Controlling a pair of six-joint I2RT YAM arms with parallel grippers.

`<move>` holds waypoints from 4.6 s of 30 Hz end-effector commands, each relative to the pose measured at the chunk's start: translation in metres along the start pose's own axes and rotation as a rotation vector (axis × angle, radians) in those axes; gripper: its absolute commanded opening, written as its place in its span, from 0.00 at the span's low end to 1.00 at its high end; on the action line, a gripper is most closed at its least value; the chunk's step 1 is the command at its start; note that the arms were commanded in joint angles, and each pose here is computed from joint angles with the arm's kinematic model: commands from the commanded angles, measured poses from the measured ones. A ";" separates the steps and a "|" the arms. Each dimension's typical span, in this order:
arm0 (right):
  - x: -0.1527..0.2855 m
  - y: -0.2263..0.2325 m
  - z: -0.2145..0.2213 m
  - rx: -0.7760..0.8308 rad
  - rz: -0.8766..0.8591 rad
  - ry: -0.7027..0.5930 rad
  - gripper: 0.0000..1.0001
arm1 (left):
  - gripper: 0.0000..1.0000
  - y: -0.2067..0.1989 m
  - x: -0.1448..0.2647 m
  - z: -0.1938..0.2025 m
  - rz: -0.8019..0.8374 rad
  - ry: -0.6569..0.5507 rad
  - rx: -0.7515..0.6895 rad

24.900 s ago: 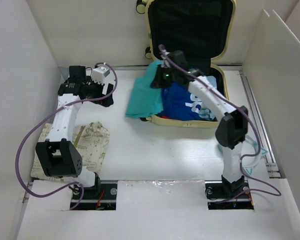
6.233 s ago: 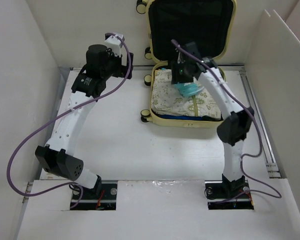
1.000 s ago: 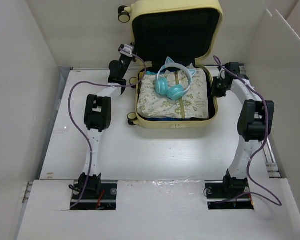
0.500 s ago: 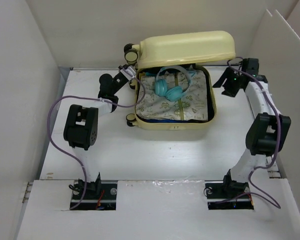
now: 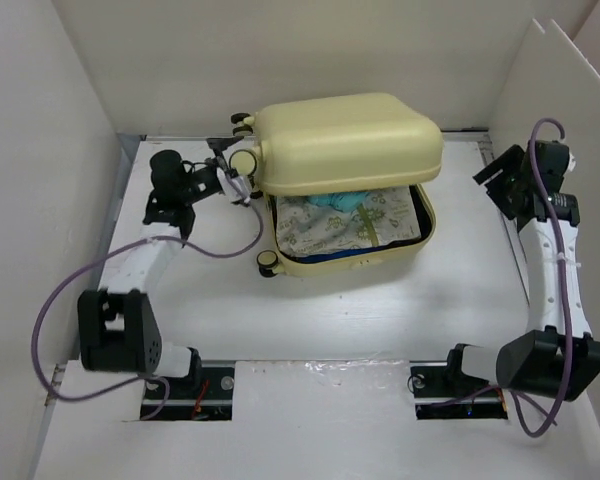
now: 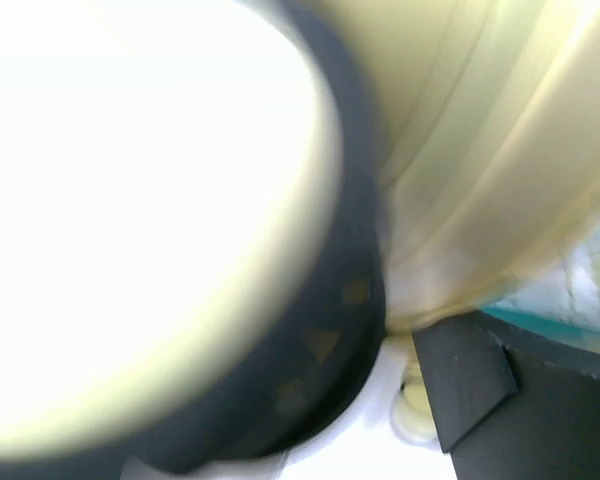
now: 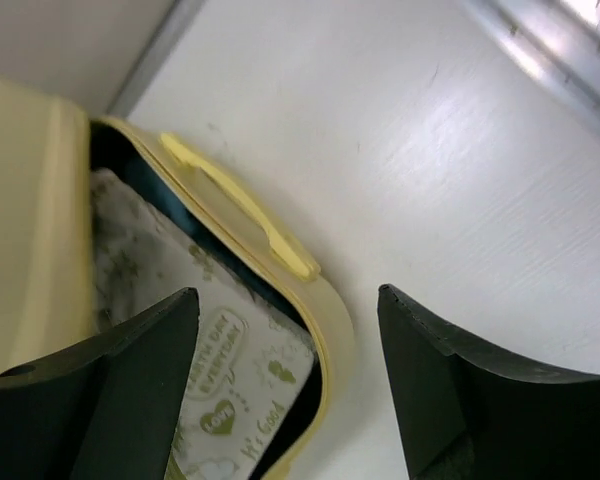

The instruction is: Pack the luggage

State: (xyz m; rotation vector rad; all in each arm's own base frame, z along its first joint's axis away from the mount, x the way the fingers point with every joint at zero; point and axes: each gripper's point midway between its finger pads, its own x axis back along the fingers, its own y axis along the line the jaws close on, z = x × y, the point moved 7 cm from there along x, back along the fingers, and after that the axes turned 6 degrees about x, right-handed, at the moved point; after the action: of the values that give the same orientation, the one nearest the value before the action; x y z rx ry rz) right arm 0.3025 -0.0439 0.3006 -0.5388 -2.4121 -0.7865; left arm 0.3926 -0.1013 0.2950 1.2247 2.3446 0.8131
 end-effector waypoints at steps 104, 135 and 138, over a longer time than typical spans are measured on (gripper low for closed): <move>-0.203 0.136 -0.027 0.213 -0.223 0.155 0.82 | 0.53 -0.152 0.059 -0.057 0.804 0.675 0.306; 0.023 -0.076 0.075 -0.012 0.545 0.024 0.94 | 0.78 0.017 -0.009 -0.050 -0.414 0.503 0.757; 0.003 -0.082 0.112 -0.088 0.473 0.101 0.94 | 0.77 0.016 -0.024 -0.018 -0.412 0.593 0.773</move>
State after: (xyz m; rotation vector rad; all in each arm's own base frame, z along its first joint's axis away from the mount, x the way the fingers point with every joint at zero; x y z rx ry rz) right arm 0.2172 -0.0477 0.2127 -1.0824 -2.0840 -0.5281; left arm 0.3868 -0.1227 0.3027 0.8632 3.4528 0.1326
